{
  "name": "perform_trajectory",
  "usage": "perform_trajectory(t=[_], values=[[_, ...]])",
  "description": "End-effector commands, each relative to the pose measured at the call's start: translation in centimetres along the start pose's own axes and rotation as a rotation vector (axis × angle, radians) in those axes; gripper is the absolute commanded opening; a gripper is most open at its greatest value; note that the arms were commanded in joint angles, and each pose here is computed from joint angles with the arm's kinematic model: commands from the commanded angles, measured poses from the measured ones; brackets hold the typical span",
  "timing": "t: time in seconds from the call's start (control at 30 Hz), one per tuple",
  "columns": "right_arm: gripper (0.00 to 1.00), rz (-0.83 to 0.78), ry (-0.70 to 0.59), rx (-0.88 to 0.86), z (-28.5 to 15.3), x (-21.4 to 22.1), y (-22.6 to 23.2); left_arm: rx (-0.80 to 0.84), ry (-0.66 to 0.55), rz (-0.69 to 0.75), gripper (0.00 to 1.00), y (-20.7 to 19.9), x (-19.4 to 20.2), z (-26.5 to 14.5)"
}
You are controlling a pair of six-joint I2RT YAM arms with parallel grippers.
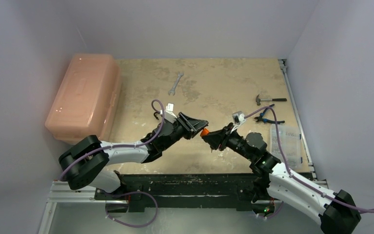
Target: Unlock with the key
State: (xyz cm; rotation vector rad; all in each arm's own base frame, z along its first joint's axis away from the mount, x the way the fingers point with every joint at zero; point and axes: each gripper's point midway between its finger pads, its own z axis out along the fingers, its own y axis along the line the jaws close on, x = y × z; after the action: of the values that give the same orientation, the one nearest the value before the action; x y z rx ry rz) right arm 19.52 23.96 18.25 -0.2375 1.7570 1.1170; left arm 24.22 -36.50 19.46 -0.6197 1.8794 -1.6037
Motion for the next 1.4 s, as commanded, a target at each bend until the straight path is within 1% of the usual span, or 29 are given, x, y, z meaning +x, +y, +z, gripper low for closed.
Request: perform_trajectory(t=[0.0,0.1,0.17,0.23,0.4,0.57,0.8,0.93,1.03,1.17,1.37], values=[[0.00,0.084,-0.041,-0.106,-0.1,-0.7,2.1,0.246,0.013,0.017,0.29,-4.9,-0.4,-1.1],[0.00,0.132,-0.050,-0.136,-0.3,-0.7,2.7,0.295,0.019,0.029,0.27,-5.1,-0.6,-1.7],[0.00,0.161,-0.062,-0.150,-0.4,-1.0,3.0,0.324,0.038,0.057,0.23,-5.4,-0.5,-2.0],[0.00,0.175,-0.070,-0.157,-0.4,-1.5,3.4,0.356,0.075,0.099,0.20,-5.8,-0.2,-2.2],[0.00,0.207,-0.063,-0.210,-0.2,-2.6,5.0,0.456,0.160,0.212,0.17,-7.5,0.6,-3.4],[0.00,0.249,-0.052,-0.265,-0.1,-3.6,6.6,0.545,0.154,0.332,0.17,-9.6,0.7,-5.0],[0.00,0.295,-0.024,-0.366,-0.2,-4.9,8.8,0.646,0.154,0.562,0.16,-12.9,1.0,-7.3],[0.00,0.312,-0.023,-0.432,-0.7,-5.8,10.0,0.672,0.215,0.687,0.16,-13.9,2.0,-8.0],[0.00,0.313,-0.005,-0.481,-0.9,-6.2,10.8,0.712,0.281,0.752,0.16,-14.3,3.0,-8.6],[0.00,0.293,0.045,-0.546,-1.0,-6.2,12.2,0.779,0.359,0.808,0.17,-14.9,4.3,-9.6],[0.00,0.273,0.065,-0.591,-1.4,-6.5,13.2,0.813,0.391,0.871,0.14,-15.2,4.7,-10.4]])
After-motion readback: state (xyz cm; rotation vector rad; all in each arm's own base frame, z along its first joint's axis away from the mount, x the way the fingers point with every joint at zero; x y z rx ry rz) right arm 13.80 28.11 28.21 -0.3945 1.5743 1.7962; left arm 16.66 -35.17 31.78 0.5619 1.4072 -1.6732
